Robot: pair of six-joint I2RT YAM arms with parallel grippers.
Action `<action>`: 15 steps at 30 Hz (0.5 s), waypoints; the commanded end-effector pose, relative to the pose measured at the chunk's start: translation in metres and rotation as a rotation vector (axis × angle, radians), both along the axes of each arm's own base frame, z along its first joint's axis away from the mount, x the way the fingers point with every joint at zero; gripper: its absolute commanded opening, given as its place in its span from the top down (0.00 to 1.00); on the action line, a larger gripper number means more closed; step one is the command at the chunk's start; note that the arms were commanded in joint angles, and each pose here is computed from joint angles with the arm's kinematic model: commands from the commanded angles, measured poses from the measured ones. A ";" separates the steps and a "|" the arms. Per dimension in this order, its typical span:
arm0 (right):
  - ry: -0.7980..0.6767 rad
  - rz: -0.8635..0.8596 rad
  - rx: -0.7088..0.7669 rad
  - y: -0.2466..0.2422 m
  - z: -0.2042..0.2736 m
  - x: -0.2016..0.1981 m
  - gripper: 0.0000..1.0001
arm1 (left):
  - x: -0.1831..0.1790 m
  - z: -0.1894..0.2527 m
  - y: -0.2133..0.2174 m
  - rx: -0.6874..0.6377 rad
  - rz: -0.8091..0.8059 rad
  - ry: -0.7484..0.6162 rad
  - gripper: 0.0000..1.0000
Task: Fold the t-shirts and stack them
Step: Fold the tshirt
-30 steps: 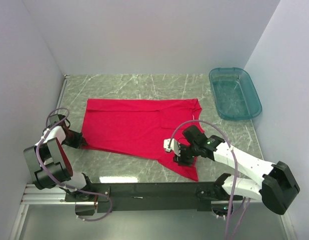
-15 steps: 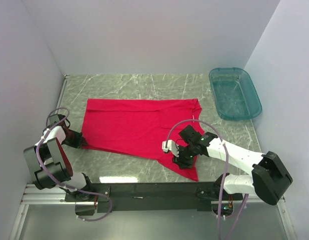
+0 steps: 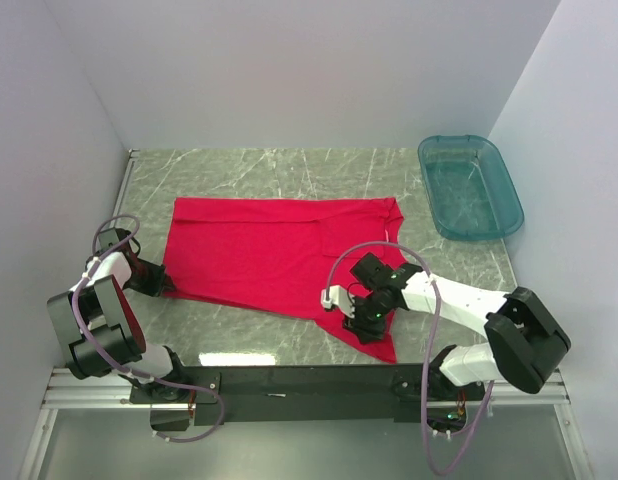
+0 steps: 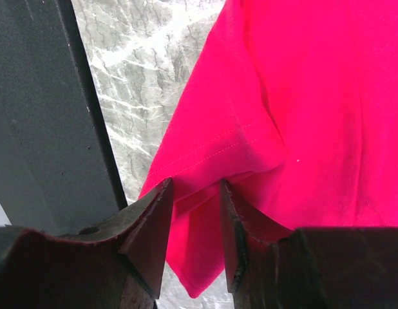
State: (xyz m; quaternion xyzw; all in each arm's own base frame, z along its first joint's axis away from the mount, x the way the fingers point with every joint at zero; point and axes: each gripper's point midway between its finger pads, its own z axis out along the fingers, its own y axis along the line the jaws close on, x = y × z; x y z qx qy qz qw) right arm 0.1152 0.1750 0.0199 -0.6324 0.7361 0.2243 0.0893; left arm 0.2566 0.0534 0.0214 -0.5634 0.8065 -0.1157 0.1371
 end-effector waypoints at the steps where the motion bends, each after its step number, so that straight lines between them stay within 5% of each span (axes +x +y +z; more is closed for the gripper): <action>1: -0.009 0.011 0.022 0.012 0.010 0.008 0.59 | 0.005 0.006 0.002 0.008 -0.012 -0.038 1.00; 6: -0.009 0.022 0.055 0.017 0.017 0.005 0.70 | 0.005 0.006 0.002 0.010 -0.015 -0.038 1.00; 10: -0.016 0.045 0.088 0.022 0.026 0.001 0.99 | 0.006 0.006 0.003 0.011 -0.013 -0.041 1.00; 15: -0.039 0.112 0.181 0.033 0.049 -0.012 1.00 | 0.006 0.007 0.003 0.011 -0.013 -0.041 1.00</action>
